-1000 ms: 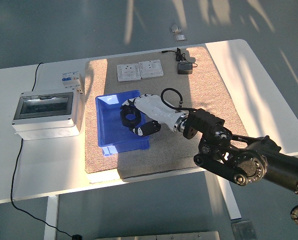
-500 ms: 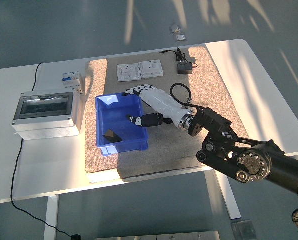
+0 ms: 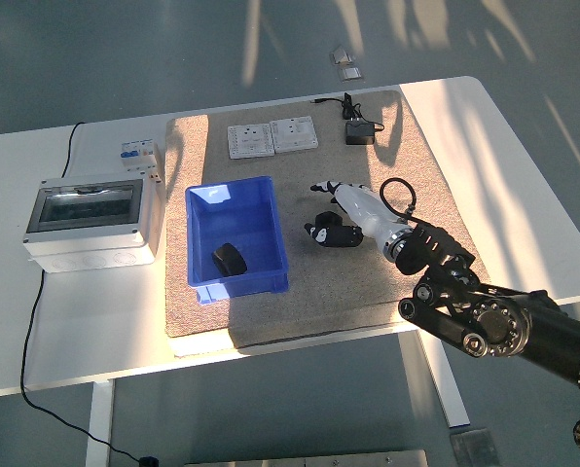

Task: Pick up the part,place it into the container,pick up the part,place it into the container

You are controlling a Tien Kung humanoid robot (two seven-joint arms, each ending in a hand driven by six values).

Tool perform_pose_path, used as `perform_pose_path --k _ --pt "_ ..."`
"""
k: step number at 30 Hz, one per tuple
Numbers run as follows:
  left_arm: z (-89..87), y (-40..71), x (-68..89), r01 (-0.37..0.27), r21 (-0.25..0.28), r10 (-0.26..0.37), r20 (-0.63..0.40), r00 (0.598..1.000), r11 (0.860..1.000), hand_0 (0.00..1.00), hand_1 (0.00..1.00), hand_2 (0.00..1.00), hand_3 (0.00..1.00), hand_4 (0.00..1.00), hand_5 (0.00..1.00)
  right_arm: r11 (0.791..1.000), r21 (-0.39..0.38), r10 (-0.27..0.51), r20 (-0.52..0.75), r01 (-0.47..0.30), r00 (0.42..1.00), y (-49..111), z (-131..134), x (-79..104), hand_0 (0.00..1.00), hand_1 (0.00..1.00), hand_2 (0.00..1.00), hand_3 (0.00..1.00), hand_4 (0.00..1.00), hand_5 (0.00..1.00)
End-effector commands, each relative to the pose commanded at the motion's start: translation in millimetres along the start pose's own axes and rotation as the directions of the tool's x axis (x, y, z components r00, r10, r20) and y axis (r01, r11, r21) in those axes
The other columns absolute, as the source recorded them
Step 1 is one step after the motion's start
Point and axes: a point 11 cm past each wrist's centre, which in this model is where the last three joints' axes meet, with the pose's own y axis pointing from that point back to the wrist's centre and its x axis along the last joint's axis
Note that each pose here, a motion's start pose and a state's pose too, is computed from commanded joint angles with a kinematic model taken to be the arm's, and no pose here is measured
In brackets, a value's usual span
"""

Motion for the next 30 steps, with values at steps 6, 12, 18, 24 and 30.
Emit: perform_pose_path --k 6,12,18,24,30 --pt "1.7 0.0 -0.5 0.001 -0.004 -0.001 -0.001 1.0 1.0 0.675 0.66 0.659 0.74 0.76 0.813 1.0 -0.019 -0.021 -0.028 0.021 0.999 -1.6 7 -7.6 0.885 0.492 0.816 0.873 0.836 0.407" --pt "2.6 0.0 -0.1 0.0 -0.006 0.0 0.0 1.0 1.0 0.675 0.66 0.66 0.74 0.76 0.813 0.999 -0.034 -0.041 -0.048 0.039 0.998 -1.6 11 -12.7 0.89 0.491 0.812 0.868 0.831 0.396" --pt "2.5 0.0 0.1 0.0 -0.006 0.0 0.001 1.0 1.0 0.675 0.66 0.659 0.739 0.76 0.812 0.999 -0.033 -0.041 -0.062 0.039 0.997 -1.7 11 -12.8 0.894 0.491 0.811 0.866 0.797 0.354" --pt "2.7 -0.1 0.1 0.0 -0.007 0.0 0.002 1.0 1.0 0.675 0.66 0.657 0.739 0.759 0.811 0.999 -0.034 -0.033 -0.077 0.03 0.996 -1.5 11 -13.1 0.9 0.504 0.813 0.879 0.801 0.359" --pt "2.6 -0.1 0.3 0.0 -0.007 0.0 0.002 1.0 1.0 0.675 0.66 0.657 0.739 0.76 0.811 0.999 -0.033 -0.011 -0.097 0.008 0.995 -0.6 13 -11.8 0.894 0.492 0.79 0.867 0.797 0.341"
